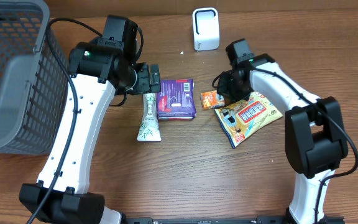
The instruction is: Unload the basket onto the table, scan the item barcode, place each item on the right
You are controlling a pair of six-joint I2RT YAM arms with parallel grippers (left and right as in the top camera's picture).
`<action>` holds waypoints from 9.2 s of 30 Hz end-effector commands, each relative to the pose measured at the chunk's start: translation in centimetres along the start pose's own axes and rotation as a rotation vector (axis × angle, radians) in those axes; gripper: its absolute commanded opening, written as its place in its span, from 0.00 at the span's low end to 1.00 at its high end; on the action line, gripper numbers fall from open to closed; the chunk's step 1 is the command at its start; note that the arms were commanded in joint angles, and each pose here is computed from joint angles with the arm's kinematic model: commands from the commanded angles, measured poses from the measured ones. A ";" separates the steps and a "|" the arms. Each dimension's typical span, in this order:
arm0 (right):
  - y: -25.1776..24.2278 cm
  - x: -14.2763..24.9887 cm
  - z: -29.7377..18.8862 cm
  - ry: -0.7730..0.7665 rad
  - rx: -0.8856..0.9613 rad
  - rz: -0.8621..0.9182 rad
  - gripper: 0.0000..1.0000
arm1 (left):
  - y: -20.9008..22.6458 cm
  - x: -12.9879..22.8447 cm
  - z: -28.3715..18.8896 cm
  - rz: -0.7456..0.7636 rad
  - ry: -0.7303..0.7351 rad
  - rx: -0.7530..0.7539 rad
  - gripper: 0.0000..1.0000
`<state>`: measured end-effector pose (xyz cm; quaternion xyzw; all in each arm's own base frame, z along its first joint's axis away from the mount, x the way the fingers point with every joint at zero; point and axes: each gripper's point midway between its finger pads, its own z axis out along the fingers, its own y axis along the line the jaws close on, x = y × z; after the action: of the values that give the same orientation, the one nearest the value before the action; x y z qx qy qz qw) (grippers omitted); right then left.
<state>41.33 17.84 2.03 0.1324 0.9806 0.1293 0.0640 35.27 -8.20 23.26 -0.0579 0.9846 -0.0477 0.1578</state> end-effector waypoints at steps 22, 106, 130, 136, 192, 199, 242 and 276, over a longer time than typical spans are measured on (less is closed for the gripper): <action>0.6 0.8 -6.7 0.165 0.021 -0.163 0.06 | 0.3 -0.2 -0.2 -0.022 -0.012 -0.010 1.00; -11.1 6.2 -1.0 0.384 0.107 -0.004 0.04 | 0.3 -0.2 -0.2 -0.022 -0.012 -0.010 1.00; -14.5 -7.2 -14.0 0.021 0.225 0.089 1.00 | 0.3 -0.3 -0.2 -0.018 -0.019 -0.012 1.00; -17.4 -8.0 -14.7 0.005 0.229 0.159 1.00 | 0.5 -1.4 -0.2 -0.004 -0.067 -0.027 1.00; -9.6 -7.0 -14.9 0.099 -0.272 0.045 1.00 | -7.5 5.9 12.8 -0.125 0.138 0.305 1.00; -14.5 -7.0 -12.5 0.033 0.206 0.133 1.00 | -8.3 7.1 13.0 -0.108 0.172 0.320 0.98; -14.0 1.6 -1.7 0.299 -0.136 0.239 0.04 | -15.3 13.7 19.8 -0.070 0.396 0.491 0.95; -12.2 0.8 -5.4 0.326 -0.069 0.125 0.04 | -16.7 13.6 18.8 0.048 0.372 0.556 0.04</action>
<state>36.02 5.63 3.54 0.1809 0.9588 0.1881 -0.1120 30.14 -26.83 1.96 -0.0177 0.9534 -0.3003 -0.0241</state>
